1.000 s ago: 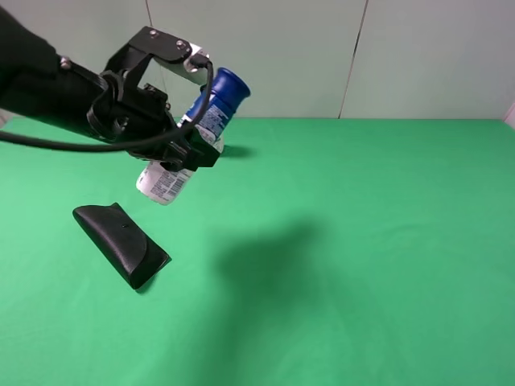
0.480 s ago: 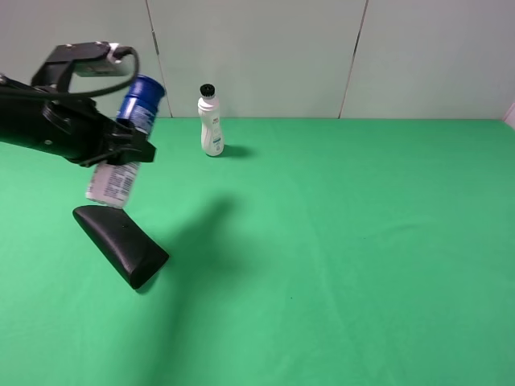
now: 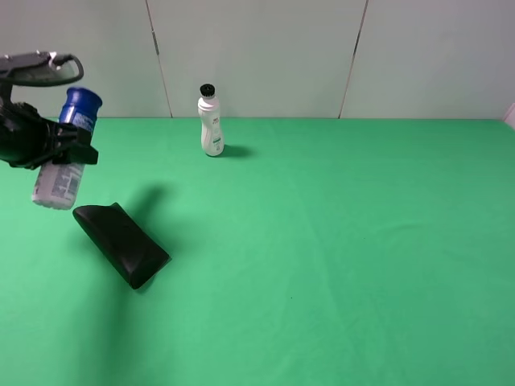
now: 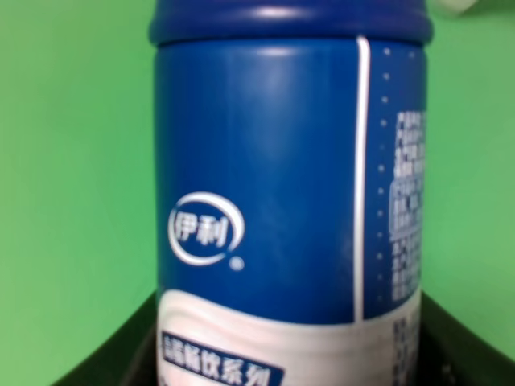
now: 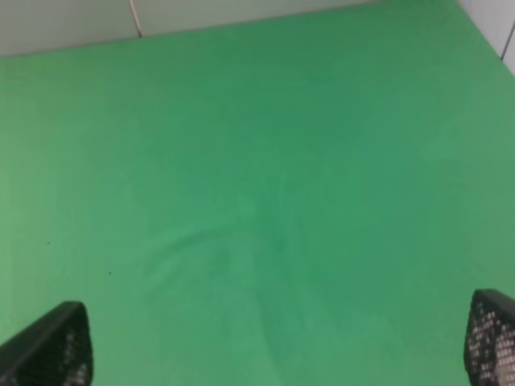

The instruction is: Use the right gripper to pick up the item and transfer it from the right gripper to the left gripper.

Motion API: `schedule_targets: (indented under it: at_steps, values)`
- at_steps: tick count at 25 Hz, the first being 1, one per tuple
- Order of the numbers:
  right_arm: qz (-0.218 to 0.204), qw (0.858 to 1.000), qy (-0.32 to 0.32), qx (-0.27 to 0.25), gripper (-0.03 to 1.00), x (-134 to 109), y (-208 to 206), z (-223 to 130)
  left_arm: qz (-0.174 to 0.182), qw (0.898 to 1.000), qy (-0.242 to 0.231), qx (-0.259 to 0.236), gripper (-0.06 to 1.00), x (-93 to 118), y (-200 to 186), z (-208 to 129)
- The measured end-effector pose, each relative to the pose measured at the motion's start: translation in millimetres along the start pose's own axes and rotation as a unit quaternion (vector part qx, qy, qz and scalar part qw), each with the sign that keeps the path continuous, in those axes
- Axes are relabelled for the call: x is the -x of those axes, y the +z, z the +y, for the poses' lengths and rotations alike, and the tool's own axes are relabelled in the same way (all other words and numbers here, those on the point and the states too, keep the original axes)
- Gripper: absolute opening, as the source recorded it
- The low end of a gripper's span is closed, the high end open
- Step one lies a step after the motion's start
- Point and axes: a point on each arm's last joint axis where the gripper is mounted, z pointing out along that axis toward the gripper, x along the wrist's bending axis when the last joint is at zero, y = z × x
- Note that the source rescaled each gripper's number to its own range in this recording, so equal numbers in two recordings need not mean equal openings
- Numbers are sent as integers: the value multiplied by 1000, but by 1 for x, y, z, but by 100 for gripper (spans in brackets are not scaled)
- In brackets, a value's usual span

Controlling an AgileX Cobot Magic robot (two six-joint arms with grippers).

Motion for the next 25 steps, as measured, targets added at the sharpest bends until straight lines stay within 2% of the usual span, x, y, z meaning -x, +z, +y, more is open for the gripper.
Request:
schedule_targets:
  at_steps: [6, 13, 19, 25]
  values:
    - [0, 1000, 0, 0, 100, 0, 0, 0, 13, 999, -3, -40, 2, -15, 23, -2]
    - [0, 1000, 0, 0, 100, 0, 0, 0, 16, 999, 6, -36, 2, -22, 39, 19]
    - [0, 1000, 0, 0, 100, 0, 0, 0, 25, 998, 21, -52, 2, -33, 62, 28]
    - [0, 1000, 0, 1, 100, 0, 0, 0, 48, 998, 19, -44, 2, -44, 78, 30]
